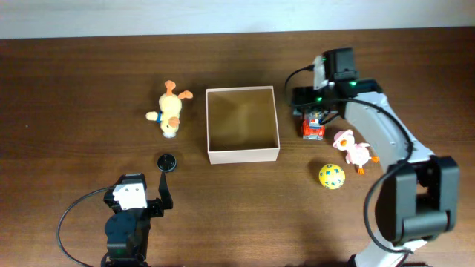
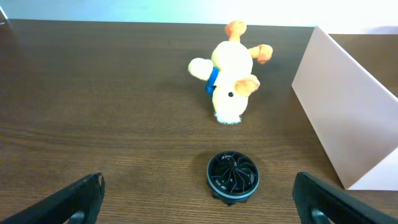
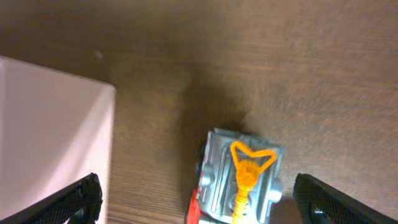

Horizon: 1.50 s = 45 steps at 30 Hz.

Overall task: Pack container
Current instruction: 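Move the right gripper over the red-grey toy truck and grasp it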

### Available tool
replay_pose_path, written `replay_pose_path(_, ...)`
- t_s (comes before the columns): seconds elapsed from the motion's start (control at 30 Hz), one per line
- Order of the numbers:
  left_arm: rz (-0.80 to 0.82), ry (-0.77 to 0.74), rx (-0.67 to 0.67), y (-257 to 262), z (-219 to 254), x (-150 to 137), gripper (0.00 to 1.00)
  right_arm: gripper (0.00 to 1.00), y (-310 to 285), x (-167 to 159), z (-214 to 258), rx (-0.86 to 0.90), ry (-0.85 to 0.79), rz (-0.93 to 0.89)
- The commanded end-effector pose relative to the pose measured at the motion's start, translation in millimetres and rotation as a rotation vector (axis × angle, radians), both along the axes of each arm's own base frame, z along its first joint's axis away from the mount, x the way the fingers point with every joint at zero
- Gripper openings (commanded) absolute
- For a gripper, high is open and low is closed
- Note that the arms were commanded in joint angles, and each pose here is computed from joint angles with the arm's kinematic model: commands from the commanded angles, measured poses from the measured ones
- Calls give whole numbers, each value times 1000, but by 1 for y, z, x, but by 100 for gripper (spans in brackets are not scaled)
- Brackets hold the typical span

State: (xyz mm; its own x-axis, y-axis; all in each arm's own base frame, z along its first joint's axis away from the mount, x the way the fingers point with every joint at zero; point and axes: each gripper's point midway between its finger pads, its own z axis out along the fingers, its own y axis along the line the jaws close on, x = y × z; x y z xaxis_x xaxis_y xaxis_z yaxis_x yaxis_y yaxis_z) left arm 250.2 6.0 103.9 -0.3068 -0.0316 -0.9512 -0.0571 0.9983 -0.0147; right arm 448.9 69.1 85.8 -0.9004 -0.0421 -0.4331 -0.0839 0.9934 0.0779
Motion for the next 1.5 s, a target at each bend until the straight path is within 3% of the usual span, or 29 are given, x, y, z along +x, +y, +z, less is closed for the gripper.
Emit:
replay_pose_path(0.0,-10,1,15,0,-1,0,99,99,-24,-1,-22,-126,52,-83)
replay_pose_path(0.67,-10,1,15,0,-1,0,99,100,-27,-16,-67,-155,182,-83)
replay_pose_path(0.73,-10,1,15,0,-1,0,99,94,-27,-15,-66,-154,177,-83)
replay_pose_path(0.8,-10,1,15,0,-1,0,99,78,-27,-15,-66,-154,178,-83)
replay_pose_path(0.9,-10,1,15,0,-1,0,99,63,-27,-16,-66,-155,181,-83)
replay_pose_path(1.13,-10,1,15,0,-1,0,99,49,-27,-10,-53,-149,147,-85)
replay_pose_path(1.27,-10,1,15,0,-1,0,99,27,-26,-4,-44,-145,125,-86)
replay_pose_path(1.47,-10,1,15,0,-1,0,99,25,-25,-1,-32,-146,126,-85)
